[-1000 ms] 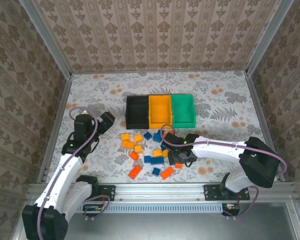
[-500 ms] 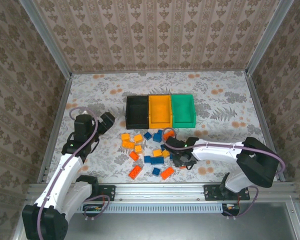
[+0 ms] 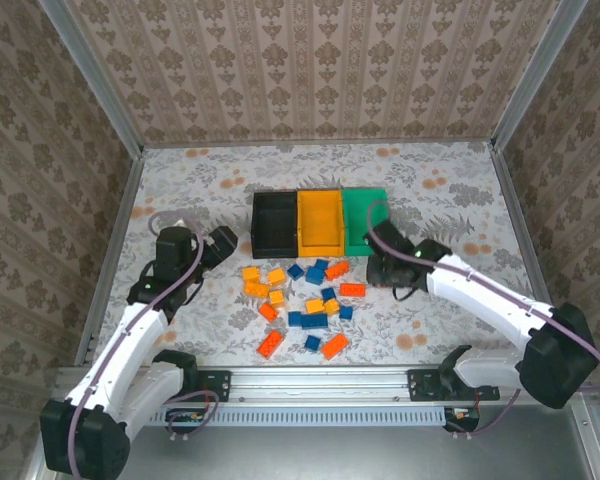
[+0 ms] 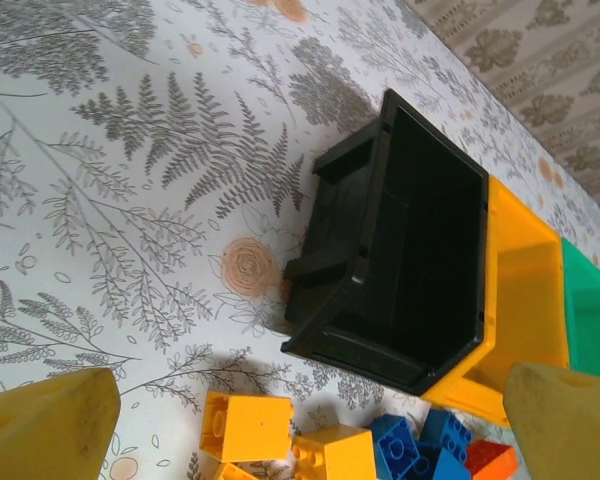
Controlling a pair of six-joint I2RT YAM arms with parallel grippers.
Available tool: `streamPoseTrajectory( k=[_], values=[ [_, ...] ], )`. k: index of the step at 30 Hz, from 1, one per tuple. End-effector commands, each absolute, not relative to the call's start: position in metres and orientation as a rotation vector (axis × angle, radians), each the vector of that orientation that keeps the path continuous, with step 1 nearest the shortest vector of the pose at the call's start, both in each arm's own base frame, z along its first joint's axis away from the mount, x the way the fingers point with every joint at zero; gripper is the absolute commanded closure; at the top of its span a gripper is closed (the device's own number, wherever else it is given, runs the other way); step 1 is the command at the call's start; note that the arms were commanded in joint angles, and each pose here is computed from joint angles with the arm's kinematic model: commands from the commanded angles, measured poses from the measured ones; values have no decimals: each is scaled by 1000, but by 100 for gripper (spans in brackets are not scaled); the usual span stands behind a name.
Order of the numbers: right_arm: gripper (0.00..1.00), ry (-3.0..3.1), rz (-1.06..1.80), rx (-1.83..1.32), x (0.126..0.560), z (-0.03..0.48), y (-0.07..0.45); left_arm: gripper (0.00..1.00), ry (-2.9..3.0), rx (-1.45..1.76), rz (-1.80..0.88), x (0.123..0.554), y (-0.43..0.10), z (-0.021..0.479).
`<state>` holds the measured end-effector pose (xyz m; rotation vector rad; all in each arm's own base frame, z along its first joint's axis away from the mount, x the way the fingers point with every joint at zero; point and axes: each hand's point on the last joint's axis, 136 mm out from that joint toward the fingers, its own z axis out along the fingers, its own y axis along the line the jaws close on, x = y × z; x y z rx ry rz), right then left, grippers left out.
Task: Sort the legos into containers by color
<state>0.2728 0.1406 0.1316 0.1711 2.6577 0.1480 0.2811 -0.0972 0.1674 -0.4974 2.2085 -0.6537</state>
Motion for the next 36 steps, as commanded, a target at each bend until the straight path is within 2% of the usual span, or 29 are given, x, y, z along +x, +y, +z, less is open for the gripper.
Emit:
streamPoseTrajectory(
  k=[1,6,12,15,19,23,30,36],
  values=[
    [74,2605,94,138,319,142,140,0,2215,-419,-580,279,-97,175],
    [74,2555,13,219,387,139,136,0,2289,-463,-522,269,-90,163],
    [70,2586,-60,279,435,109,133,0,2304,-479,-516,264,-87,154],
    [60,2598,-75,275,446,101,135,2,2323,-480,-518,262,-87,148],
    [41,2597,-38,281,449,104,140,8,2360,-468,-527,263,-92,139],
    [30,2564,29,270,441,117,147,10,2408,-406,-541,266,-102,128],
    [26,2530,112,225,411,128,158,9,2541,-170,-426,278,-138,92],
    [26,2517,175,245,396,132,158,16,2616,-18,-295,290,-161,61]
  ],
)
